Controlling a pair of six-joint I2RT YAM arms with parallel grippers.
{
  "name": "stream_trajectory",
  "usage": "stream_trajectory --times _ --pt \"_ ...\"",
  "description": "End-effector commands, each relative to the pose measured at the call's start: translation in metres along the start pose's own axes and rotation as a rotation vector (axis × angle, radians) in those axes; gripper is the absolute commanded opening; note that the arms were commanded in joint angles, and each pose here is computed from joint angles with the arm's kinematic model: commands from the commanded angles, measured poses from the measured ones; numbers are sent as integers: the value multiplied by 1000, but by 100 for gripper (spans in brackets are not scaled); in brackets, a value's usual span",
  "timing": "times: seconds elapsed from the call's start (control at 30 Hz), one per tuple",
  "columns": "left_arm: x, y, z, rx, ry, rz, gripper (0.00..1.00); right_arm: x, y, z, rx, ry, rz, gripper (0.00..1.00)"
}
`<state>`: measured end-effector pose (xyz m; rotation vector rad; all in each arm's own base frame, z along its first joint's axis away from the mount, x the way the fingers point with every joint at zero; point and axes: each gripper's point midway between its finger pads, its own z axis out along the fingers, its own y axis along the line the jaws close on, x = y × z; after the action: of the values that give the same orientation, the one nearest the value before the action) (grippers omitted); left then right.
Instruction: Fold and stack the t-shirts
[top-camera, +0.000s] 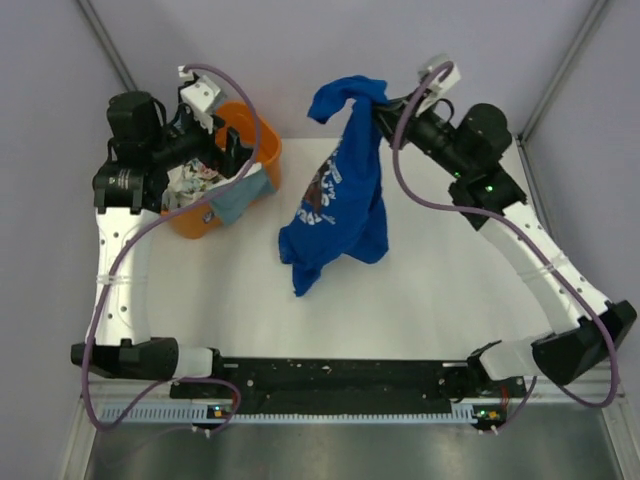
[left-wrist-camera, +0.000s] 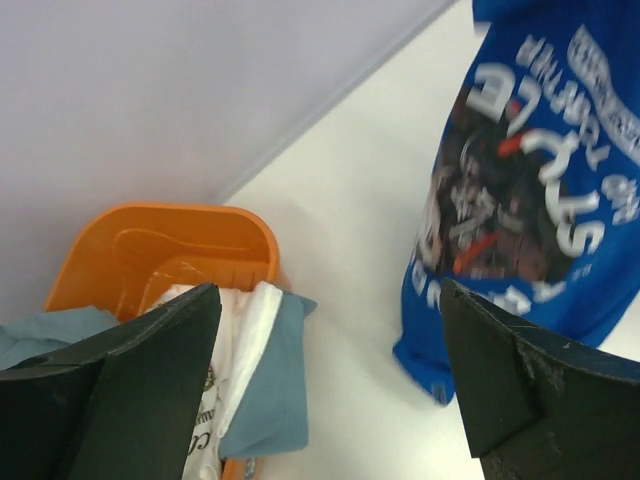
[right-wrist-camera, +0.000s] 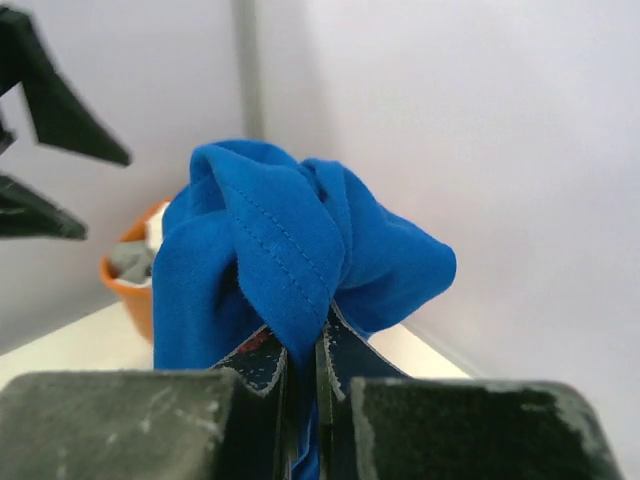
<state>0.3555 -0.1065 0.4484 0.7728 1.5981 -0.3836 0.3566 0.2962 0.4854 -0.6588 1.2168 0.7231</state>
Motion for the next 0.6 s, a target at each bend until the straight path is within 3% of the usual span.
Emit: stream_trajectory --times 0.0,0.27,0.4,0.57 --pt "23 -23 20 57 47 105 93 54 -59 -54 277 133 138 0" --pt "131 -144 72 393 293 210 84 194 -159 -165 697 407 456 0" --pt "189 -213 92 578 401 281 78 235 -195 -210 845 483 509 0" --pt "239 -262 114 709 481 330 81 269 -235 -240 942 550 616 0"
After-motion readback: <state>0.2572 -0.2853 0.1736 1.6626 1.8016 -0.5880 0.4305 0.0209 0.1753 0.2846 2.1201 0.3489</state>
